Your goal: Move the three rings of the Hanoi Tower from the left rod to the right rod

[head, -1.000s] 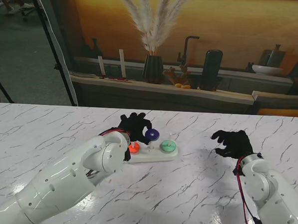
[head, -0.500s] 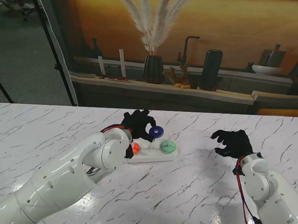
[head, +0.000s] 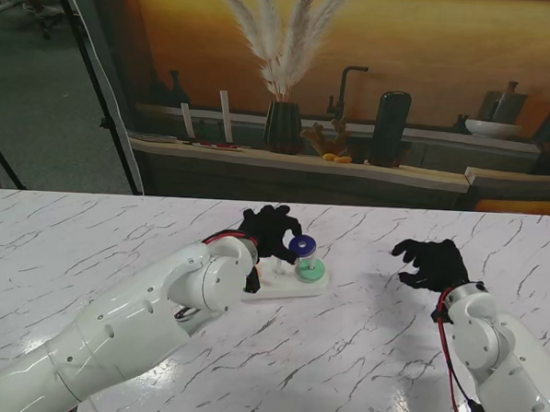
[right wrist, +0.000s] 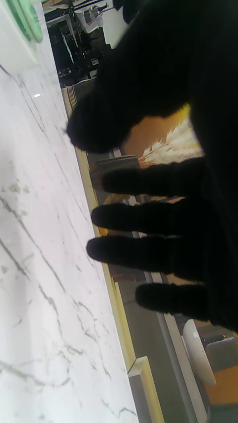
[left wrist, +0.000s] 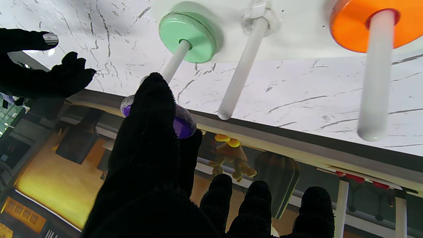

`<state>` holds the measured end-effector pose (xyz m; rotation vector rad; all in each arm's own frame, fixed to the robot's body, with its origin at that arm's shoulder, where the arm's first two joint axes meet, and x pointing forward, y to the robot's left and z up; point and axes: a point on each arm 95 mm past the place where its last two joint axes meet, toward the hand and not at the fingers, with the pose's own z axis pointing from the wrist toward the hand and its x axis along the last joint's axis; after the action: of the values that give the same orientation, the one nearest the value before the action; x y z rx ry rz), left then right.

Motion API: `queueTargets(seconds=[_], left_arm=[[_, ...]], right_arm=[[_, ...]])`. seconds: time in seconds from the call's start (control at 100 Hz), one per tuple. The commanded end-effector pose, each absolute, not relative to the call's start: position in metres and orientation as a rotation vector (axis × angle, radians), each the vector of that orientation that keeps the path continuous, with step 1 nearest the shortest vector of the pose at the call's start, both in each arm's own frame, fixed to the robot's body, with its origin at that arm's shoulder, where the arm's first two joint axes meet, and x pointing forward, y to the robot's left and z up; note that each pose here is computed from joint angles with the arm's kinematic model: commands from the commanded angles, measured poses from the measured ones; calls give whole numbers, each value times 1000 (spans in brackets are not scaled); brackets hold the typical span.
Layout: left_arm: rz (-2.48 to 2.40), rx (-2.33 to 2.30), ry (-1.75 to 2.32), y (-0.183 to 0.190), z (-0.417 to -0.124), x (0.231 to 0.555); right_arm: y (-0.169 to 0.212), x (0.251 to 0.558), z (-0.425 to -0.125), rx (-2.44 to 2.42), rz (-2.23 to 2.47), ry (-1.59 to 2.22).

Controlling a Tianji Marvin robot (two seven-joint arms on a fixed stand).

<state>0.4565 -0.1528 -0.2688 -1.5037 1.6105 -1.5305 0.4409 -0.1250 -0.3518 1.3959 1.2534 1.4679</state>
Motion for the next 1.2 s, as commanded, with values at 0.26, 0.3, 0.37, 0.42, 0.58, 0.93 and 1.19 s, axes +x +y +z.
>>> queueTargets(seconds=[0.26, 0.3, 0.37, 0.42, 0.58, 0.93, 1.19], left_arm=[[-1581, -1481, 1642, -173, -266, 459], [-1581, -1481, 1644, -175, -266, 459], [-1583, -1485, 1646, -177, -267, 459], [-1586, -1490, 1645, -178, -268, 460], [-1582, -1491, 1653, -180, -271, 462], [-1562, -1494, 1671, -180, -277, 463], [-1557, -1501, 1677, -180, -278, 462]], right_arm=[[-125, 437, -356, 1412, 1460, 1245], [-125, 437, -356, 1412, 1459, 1245], [-126, 437, -356, 1411, 1458, 1246], [-126, 437, -356, 1412, 1457, 1245], [-128, 436, -357, 1414, 1452, 1245], [-128, 436, -359, 1420, 1449, 1247], [-128, 435, -360, 1424, 1448, 1249]])
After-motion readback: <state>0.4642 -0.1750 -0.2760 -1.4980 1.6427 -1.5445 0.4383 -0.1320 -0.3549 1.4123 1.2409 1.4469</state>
